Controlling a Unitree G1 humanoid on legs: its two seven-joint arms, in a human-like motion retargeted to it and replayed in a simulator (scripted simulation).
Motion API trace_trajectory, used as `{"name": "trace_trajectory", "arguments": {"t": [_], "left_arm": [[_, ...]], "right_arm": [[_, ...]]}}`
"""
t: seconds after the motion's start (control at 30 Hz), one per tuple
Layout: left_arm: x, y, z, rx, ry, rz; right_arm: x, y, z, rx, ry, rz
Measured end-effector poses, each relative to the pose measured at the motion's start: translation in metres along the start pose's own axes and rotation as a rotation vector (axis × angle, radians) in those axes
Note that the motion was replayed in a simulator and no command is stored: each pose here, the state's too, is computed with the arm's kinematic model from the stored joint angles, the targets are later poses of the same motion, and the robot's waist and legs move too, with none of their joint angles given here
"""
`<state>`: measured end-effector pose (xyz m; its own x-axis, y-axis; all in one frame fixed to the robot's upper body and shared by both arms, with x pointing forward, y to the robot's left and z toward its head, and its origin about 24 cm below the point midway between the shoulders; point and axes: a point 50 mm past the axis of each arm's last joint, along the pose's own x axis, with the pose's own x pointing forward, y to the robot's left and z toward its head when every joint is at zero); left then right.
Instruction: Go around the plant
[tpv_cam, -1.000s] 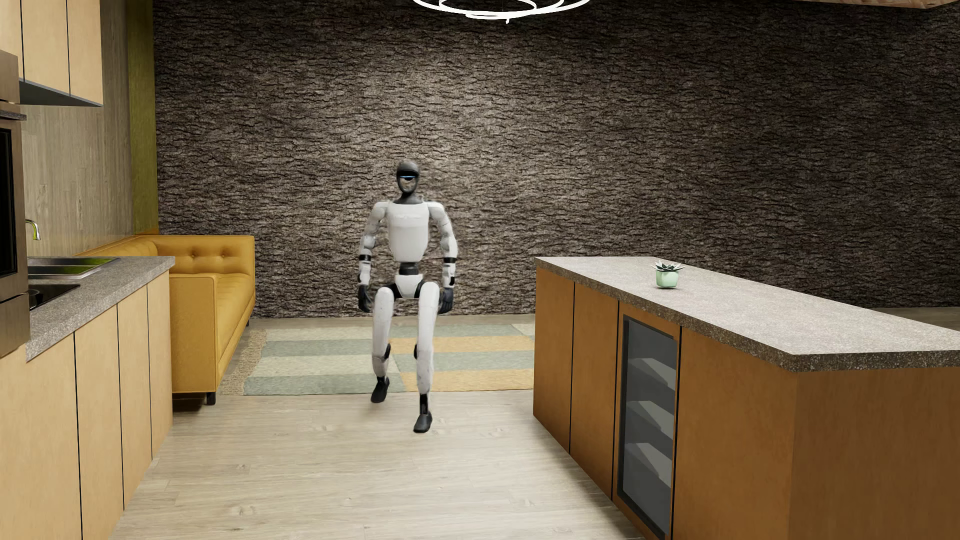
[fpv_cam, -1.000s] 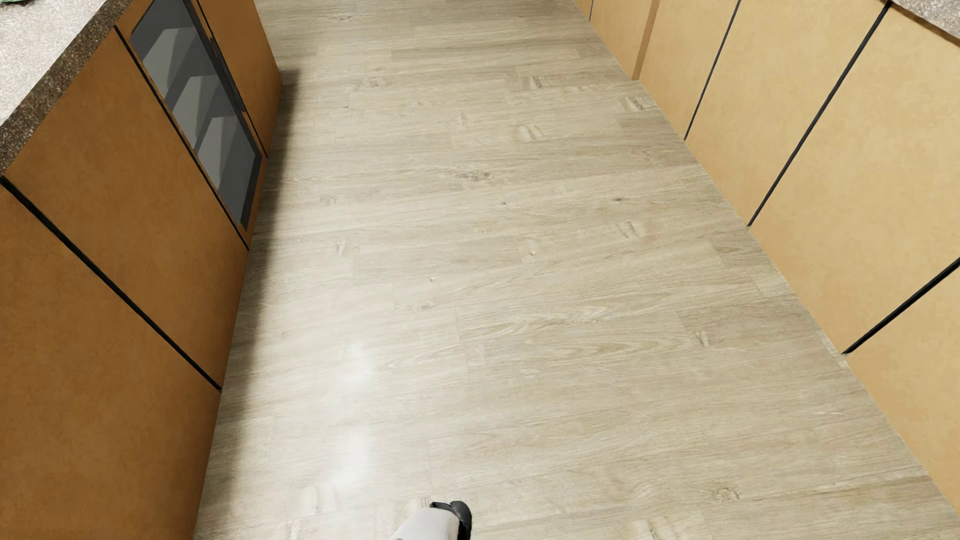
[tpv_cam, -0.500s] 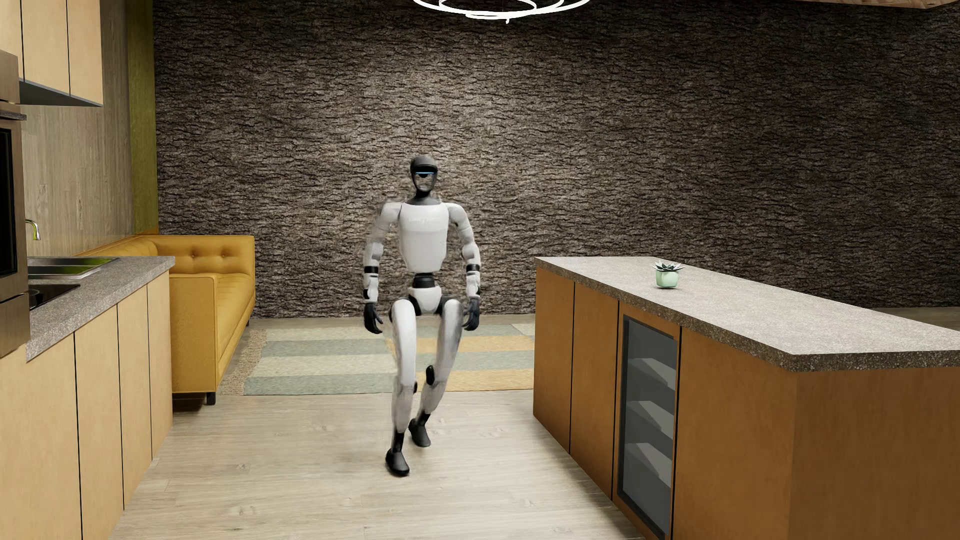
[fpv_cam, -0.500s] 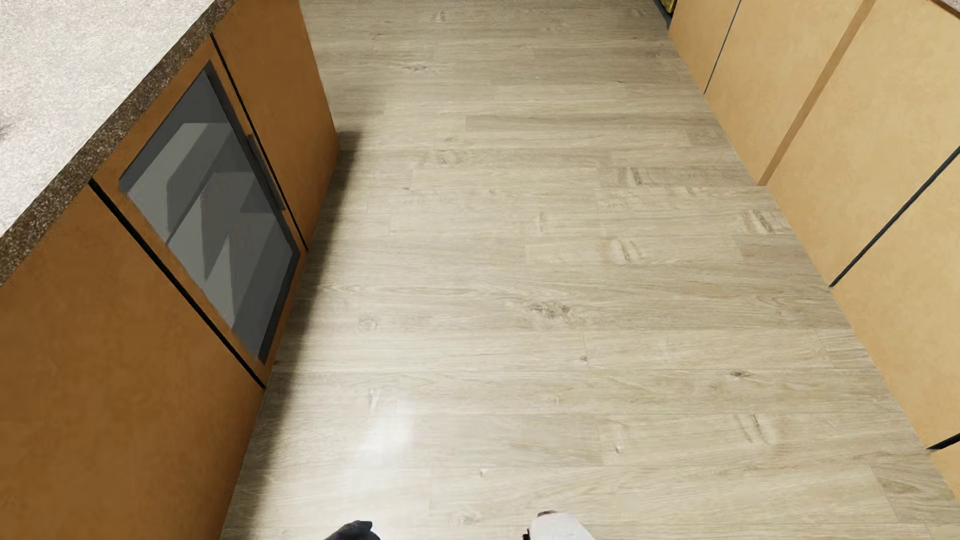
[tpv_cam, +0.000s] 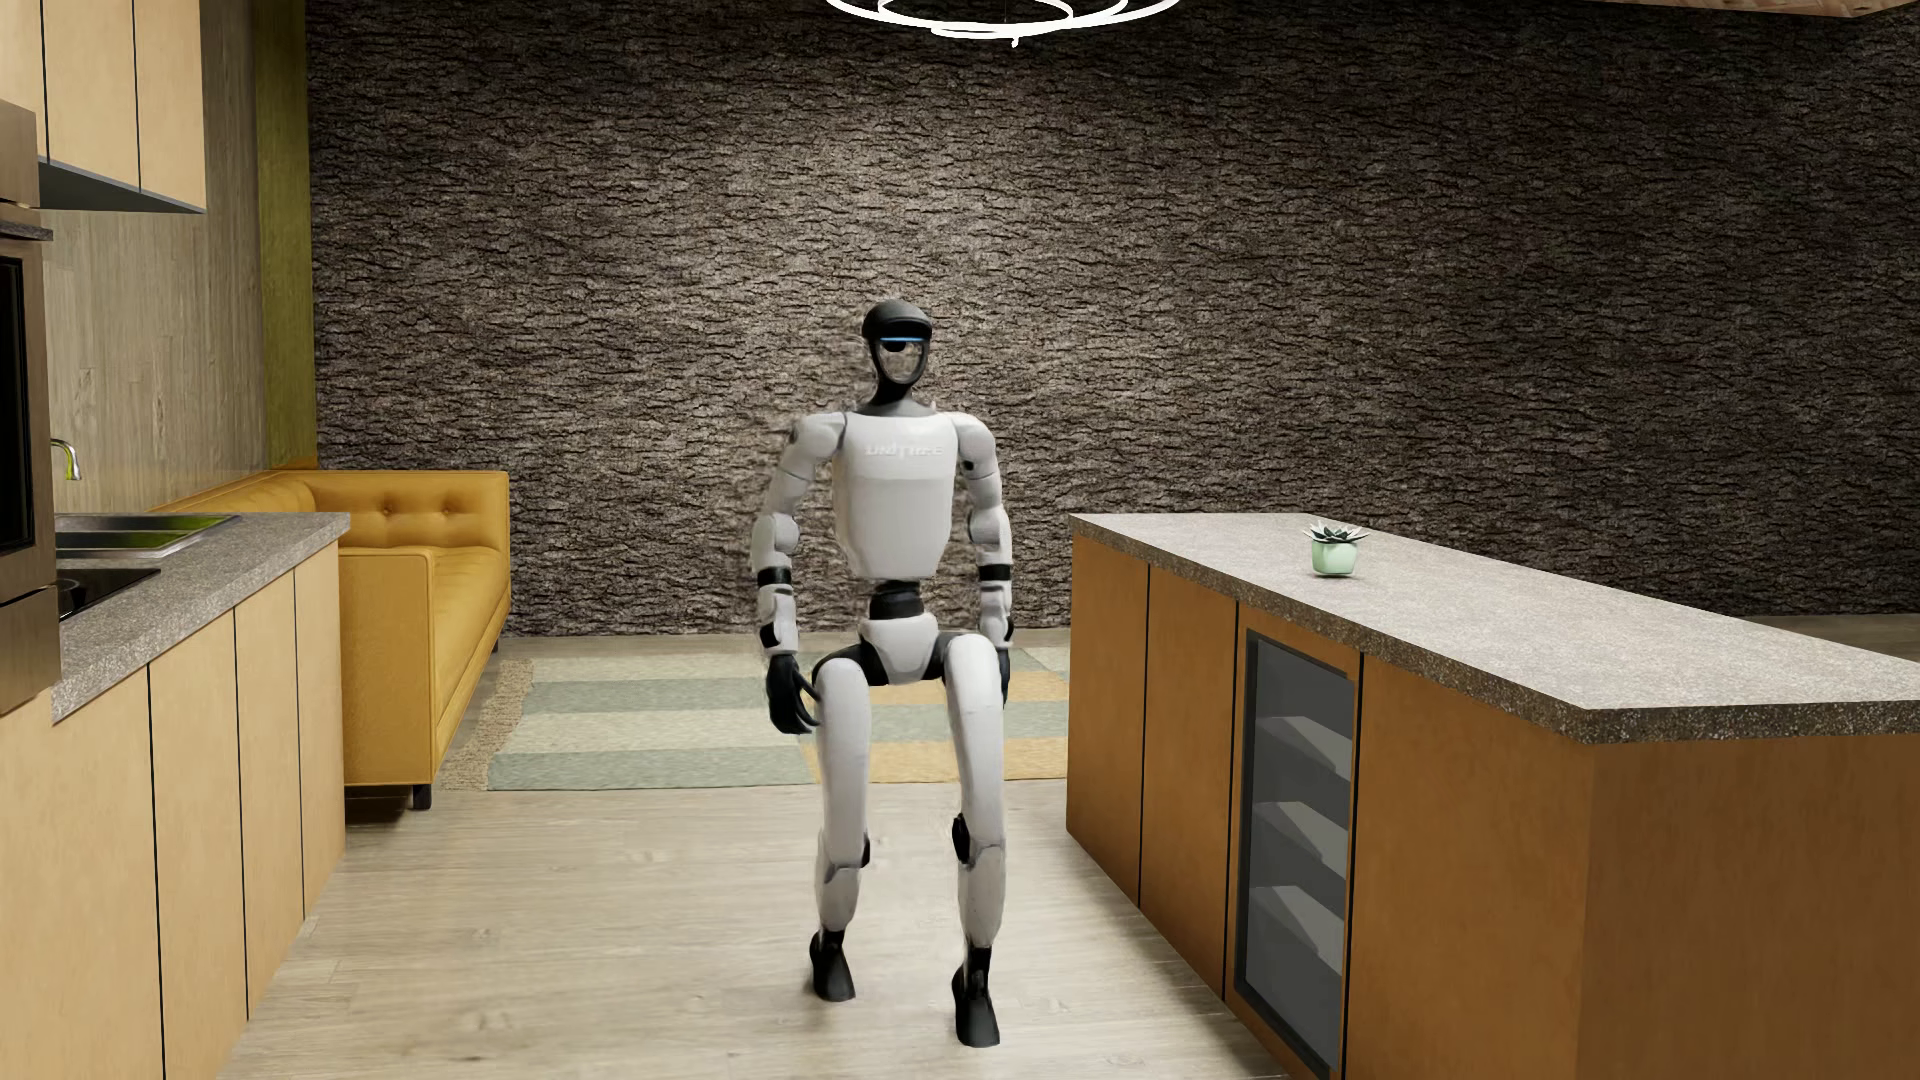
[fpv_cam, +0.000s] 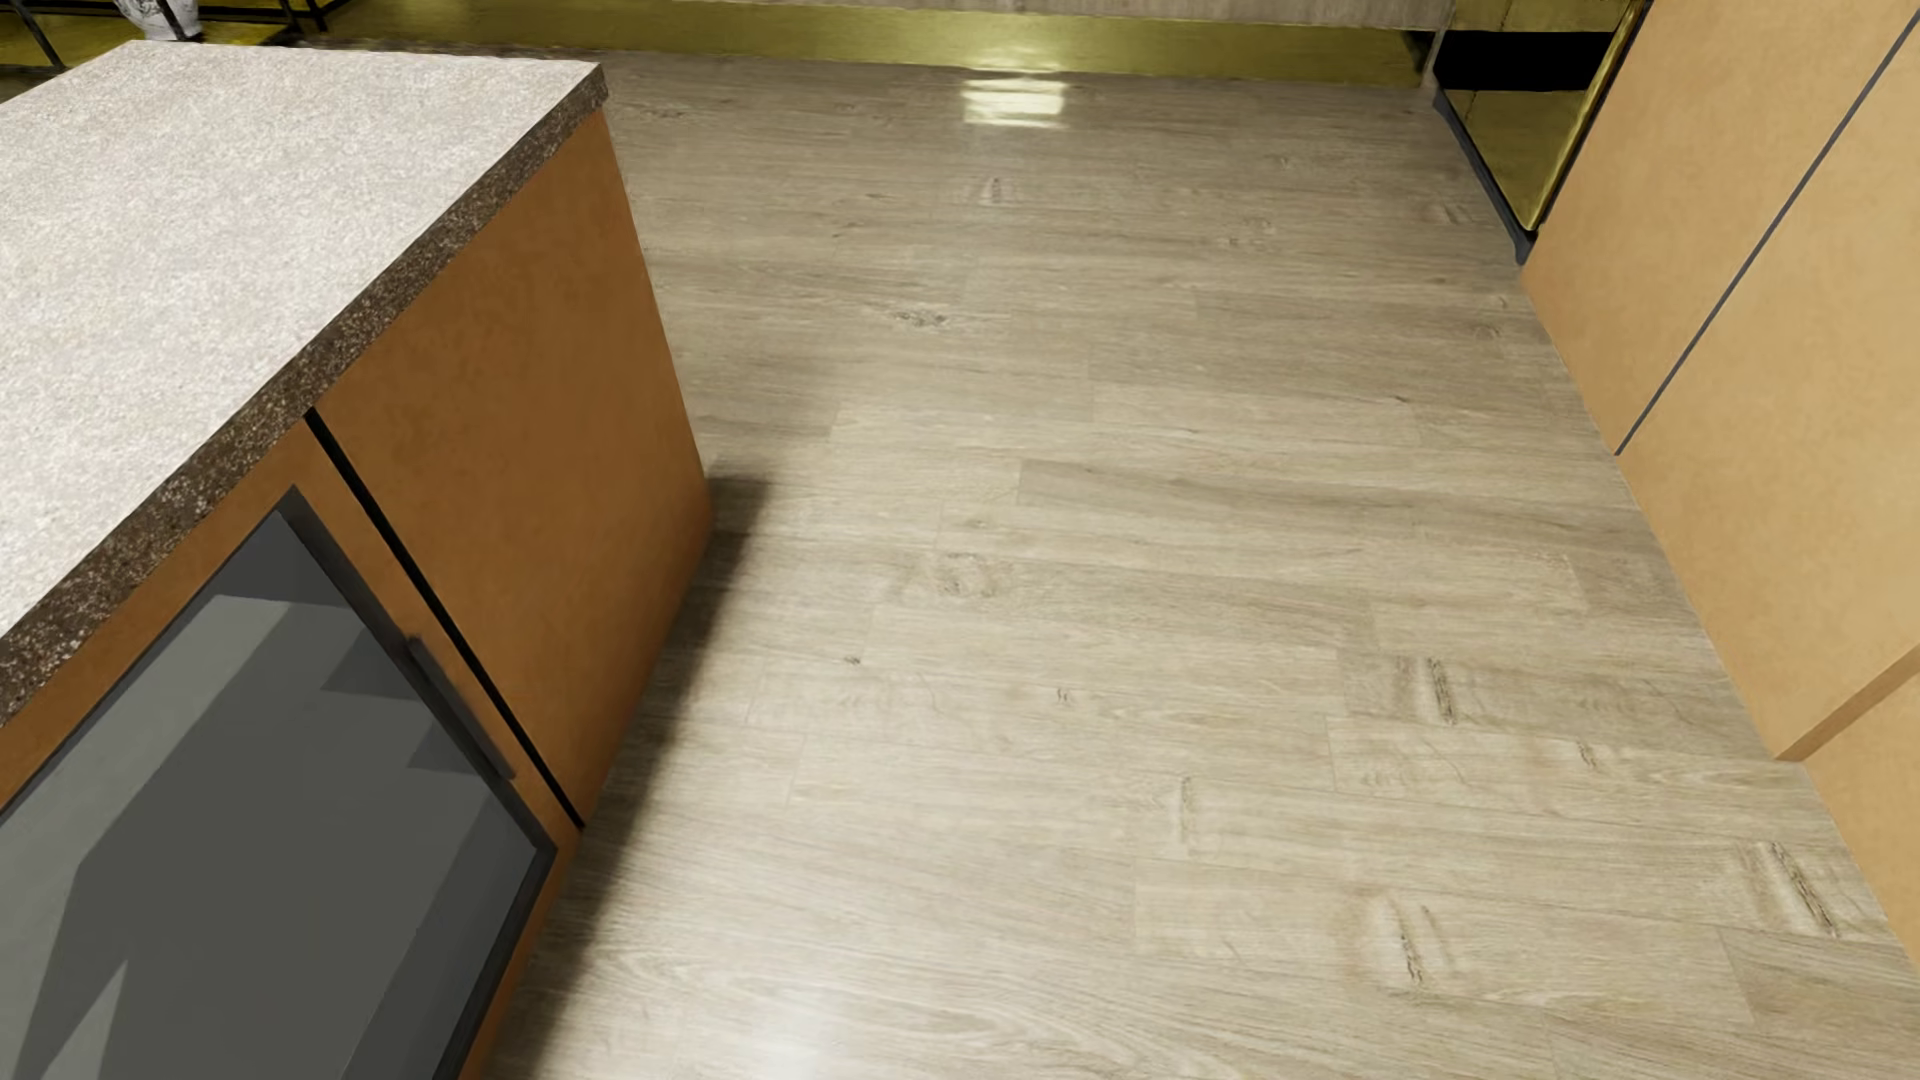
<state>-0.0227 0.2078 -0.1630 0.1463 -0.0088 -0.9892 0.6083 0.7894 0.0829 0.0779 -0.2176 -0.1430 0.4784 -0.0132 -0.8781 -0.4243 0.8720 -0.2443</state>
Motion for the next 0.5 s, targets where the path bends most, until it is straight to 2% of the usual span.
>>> {"name": "trace_trajectory", "arguments": {"t": [0.1, 0.17, 0.23, 0.37, 0.5], "left_arm": [[-0.006, -0.019, -0.028, -0.014, 0.091, -0.043], [-0.010, -0.029, -0.041, -0.039, 0.144, -0.060], [-0.010, -0.032, -0.042, -0.001, 0.153, -0.080], [0.006, 0.011, 0.012, -0.031, -0.011, 0.034], [-0.006, 0.074, 0.102, -0.043, -0.349, 0.198]], "right_arm": [[0.004, -0.027, 0.039, 0.008, -0.136, -0.075], [0.004, -0.029, 0.034, 0.063, -0.124, -0.099], [0.002, -0.012, 0.009, 0.094, -0.030, -0.066], [-0.005, 0.021, -0.033, 0.021, 0.137, 0.048], [-0.028, 0.036, -0.076, 0.009, 0.260, 0.092]]}}
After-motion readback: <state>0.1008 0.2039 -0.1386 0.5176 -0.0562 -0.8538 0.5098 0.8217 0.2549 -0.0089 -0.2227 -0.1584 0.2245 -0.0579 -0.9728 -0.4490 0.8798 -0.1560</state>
